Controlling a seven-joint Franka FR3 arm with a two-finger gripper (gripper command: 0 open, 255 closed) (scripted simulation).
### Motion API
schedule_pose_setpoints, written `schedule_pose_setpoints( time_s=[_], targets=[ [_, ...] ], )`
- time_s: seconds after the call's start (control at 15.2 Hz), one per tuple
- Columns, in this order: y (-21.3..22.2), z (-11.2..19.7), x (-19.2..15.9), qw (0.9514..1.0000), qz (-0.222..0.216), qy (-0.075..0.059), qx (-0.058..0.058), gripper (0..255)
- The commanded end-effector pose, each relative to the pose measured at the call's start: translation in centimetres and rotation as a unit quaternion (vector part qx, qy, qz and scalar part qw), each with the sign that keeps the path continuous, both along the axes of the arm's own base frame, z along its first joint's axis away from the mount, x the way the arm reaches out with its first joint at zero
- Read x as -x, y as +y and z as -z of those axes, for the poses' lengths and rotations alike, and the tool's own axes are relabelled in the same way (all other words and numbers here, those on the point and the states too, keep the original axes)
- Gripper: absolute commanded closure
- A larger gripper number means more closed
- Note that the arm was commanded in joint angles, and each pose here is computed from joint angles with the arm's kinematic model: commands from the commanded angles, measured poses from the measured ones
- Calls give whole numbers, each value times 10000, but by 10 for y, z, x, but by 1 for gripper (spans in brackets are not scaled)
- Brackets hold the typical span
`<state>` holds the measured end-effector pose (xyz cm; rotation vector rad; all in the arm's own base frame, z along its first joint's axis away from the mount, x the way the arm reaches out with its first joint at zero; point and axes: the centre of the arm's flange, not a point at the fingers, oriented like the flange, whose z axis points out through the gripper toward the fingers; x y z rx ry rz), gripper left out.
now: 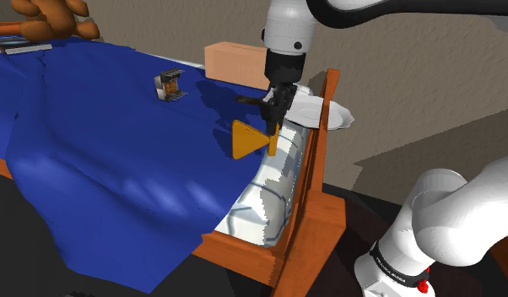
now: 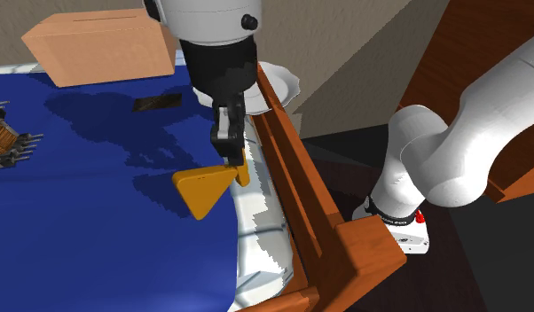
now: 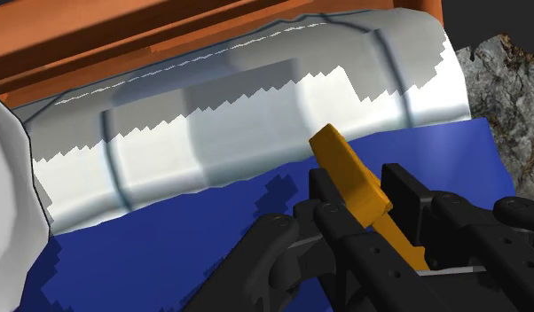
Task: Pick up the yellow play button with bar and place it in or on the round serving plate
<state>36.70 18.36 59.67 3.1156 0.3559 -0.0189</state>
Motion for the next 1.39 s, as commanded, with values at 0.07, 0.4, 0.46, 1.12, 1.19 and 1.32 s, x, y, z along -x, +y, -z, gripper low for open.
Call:
schedule_pose_setpoints(
  time_s=[0.07,0.4,0.46,1.12,1.19,1.32],
  targets=[
    [1,-16,0,10000,0,0,0,255],
    [1,-43,0,10000,0,0,0,255],
    [1,-48,0,10000,0,0,0,255],
    [-51,-83,-7,10000,0,0,0,255],
    [-64,-85,-9,10000,0,0,0,255],
    [-90,-87,-13,10000,0,0,0,255]
  ],
)
